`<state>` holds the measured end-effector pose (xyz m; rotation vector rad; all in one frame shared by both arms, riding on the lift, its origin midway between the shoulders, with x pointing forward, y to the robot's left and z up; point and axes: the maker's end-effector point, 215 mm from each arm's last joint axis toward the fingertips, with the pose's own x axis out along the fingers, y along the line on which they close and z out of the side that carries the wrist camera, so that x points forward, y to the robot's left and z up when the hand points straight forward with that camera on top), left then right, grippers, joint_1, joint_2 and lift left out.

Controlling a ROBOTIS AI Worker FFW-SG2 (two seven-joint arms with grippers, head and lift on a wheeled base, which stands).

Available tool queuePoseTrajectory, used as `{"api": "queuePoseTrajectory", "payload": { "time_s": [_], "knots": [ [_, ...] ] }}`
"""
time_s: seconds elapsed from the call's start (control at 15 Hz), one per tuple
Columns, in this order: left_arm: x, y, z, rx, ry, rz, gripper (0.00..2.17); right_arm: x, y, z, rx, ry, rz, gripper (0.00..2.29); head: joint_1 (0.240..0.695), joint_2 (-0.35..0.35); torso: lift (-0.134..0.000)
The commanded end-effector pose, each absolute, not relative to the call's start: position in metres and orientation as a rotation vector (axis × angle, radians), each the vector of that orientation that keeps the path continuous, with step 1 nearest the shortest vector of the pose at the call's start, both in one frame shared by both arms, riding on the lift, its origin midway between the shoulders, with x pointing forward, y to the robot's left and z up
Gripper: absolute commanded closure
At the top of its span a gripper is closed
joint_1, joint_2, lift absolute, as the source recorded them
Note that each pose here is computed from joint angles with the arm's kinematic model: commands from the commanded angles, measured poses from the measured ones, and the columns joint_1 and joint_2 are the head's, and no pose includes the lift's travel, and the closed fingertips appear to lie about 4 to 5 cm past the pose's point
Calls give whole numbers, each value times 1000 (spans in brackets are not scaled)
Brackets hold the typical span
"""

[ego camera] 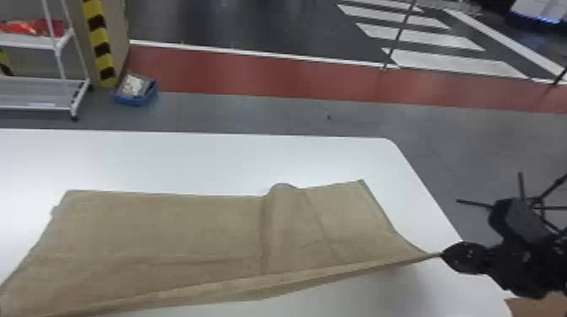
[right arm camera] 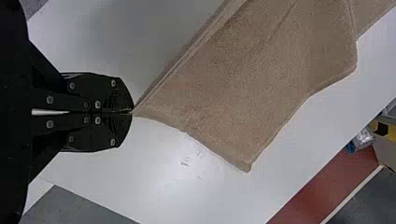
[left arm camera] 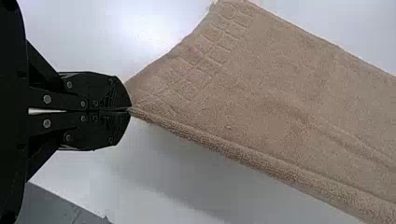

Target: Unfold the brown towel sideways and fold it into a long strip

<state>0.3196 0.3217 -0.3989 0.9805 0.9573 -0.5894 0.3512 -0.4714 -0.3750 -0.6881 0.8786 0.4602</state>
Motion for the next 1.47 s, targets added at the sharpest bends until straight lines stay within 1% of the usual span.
{"api": "queuePoseTrajectory", "payload": {
  "time_s": [0.0,0.13,0.27,0.4,0.47,0.67,0.8,1.0,1.2,1.4],
  "knots": [
    [305,331,-381,931,990,-530,1382,348,-478,-368,-697,879,443,1507,695,-255,-120],
    [294,335,-373,892,1023,-497,1382,346,-482,-365,-703,879,436,1504,695,-263,-120],
    [289,332,-366,894,1030,-489,1382,347,-483,-364,-702,876,432,1507,695,-269,-120],
    [299,329,-354,905,995,-483,1382,363,-482,-351,-696,845,415,1507,695,-273,-120],
    [312,326,-346,913,963,-474,1382,372,-484,-343,-669,833,391,1504,695,-273,-120],
    [353,315,-343,926,922,-477,1382,407,-479,-338,-637,829,373,1507,695,-262,-120],
    [383,308,-347,932,922,-490,1382,432,-472,-347,-646,854,381,1507,695,-252,-120],
    [418,292,-366,942,962,-542,1382,465,-463,-365,-673,910,410,1507,695,-229,-120],
    [448,295,-386,941,1025,-551,1382,498,-448,-367,-681,926,430,1504,695,-209,-120],
    [473,294,-394,942,1057,-560,1382,522,-443,-366,-686,945,435,1504,695,-177,-120]
  ]
}}
